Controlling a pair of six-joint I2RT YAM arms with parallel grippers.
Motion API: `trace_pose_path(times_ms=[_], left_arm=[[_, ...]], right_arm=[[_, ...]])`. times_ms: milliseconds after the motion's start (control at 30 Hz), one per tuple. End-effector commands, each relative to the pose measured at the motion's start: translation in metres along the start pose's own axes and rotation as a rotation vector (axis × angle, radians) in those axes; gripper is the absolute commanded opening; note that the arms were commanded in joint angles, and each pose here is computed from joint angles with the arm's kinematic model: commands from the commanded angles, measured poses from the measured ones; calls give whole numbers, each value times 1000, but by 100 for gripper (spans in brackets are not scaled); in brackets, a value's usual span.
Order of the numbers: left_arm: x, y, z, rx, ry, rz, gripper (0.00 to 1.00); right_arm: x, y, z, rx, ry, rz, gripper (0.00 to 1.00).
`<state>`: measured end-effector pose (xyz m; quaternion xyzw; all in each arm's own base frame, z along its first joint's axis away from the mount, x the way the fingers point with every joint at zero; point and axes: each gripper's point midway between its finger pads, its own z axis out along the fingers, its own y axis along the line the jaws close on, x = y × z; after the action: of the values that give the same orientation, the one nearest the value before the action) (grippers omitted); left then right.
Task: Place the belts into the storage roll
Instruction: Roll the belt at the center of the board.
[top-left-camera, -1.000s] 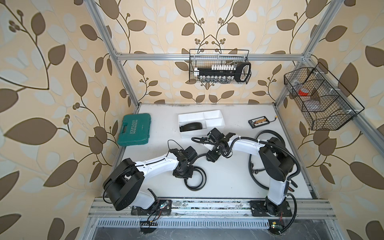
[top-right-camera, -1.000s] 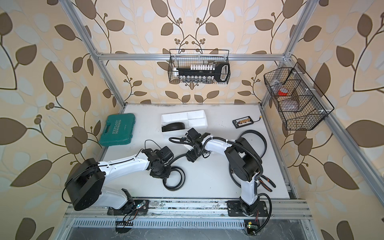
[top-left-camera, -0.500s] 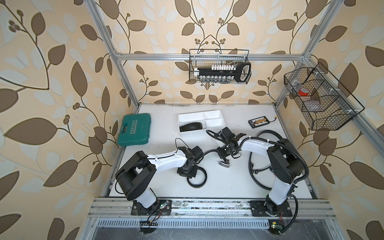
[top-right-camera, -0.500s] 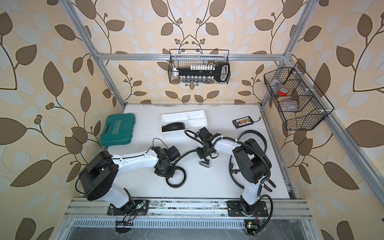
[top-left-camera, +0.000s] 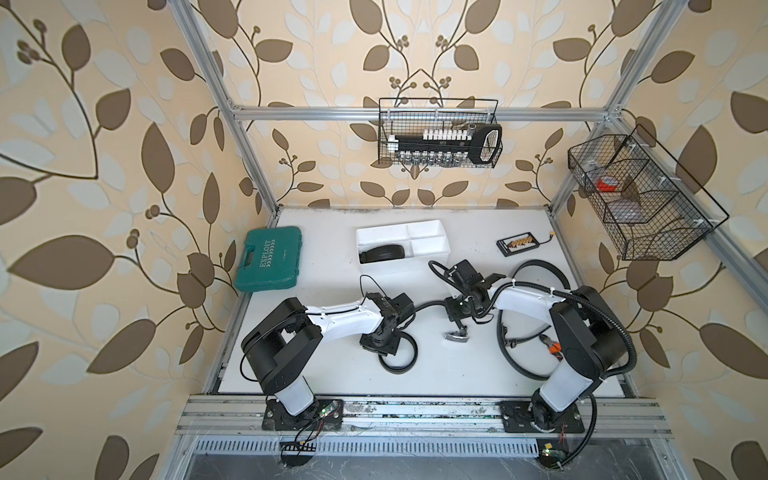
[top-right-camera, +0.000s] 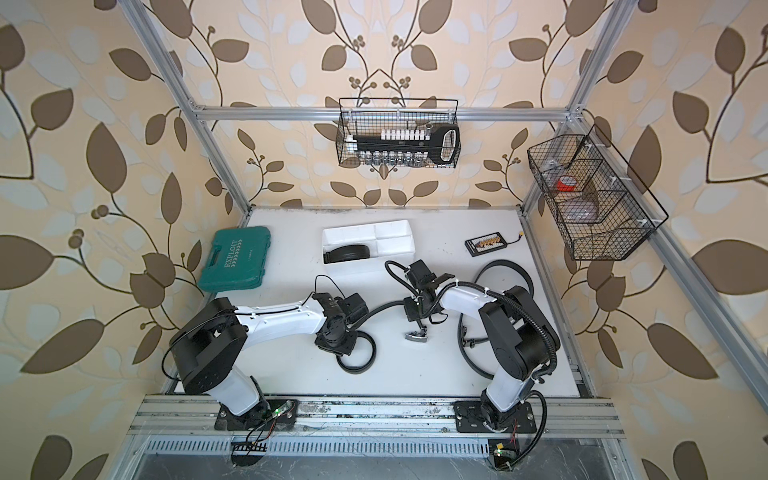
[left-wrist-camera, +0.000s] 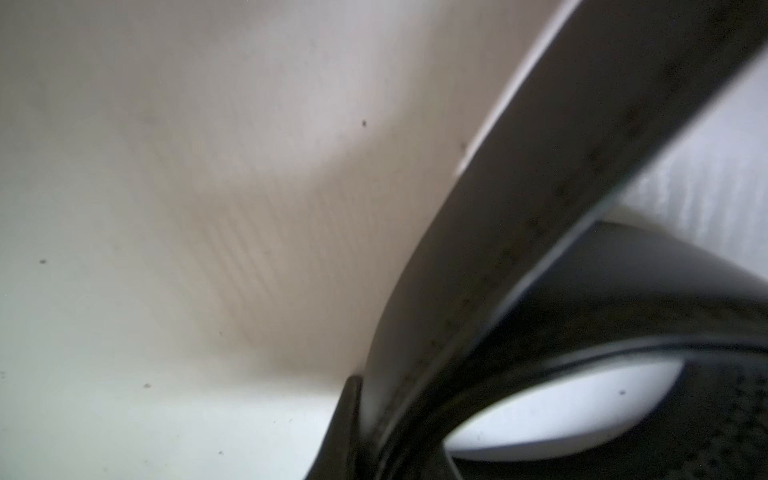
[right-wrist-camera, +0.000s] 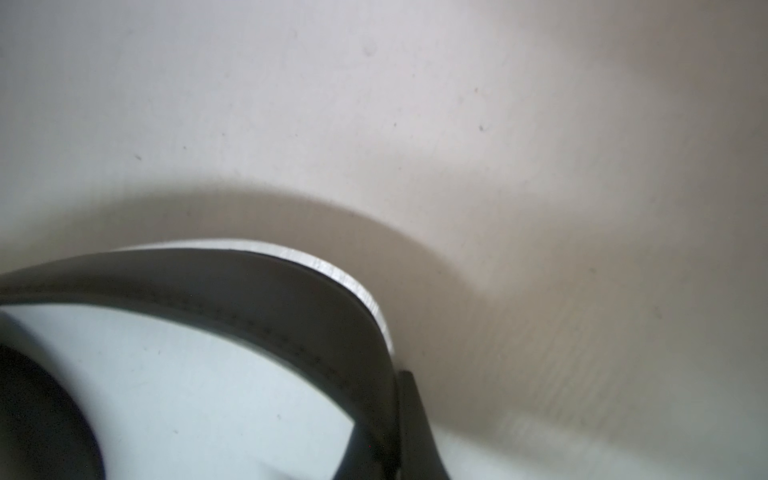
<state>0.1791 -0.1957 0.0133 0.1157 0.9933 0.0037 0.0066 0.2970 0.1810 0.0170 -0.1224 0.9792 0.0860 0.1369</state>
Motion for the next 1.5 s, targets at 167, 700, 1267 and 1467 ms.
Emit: trace_pose_path(times_ms=[167,700,1267,1467], left_arm=[[-42,24,13,-156,8,-56,0],[-103,0,-6,-131,-108,70,0],[-148,-25,3,32,-48,-119,0],[-152,-41,6,100,-20,-167,0]], right_arm=[[54,40,-28,-174,19,-6,29],[-64,53,-29,-427,-128,-8,94],[-23,73,-11,-582,9,131,76],[-23,79,-5,-520,-15,229,65]])
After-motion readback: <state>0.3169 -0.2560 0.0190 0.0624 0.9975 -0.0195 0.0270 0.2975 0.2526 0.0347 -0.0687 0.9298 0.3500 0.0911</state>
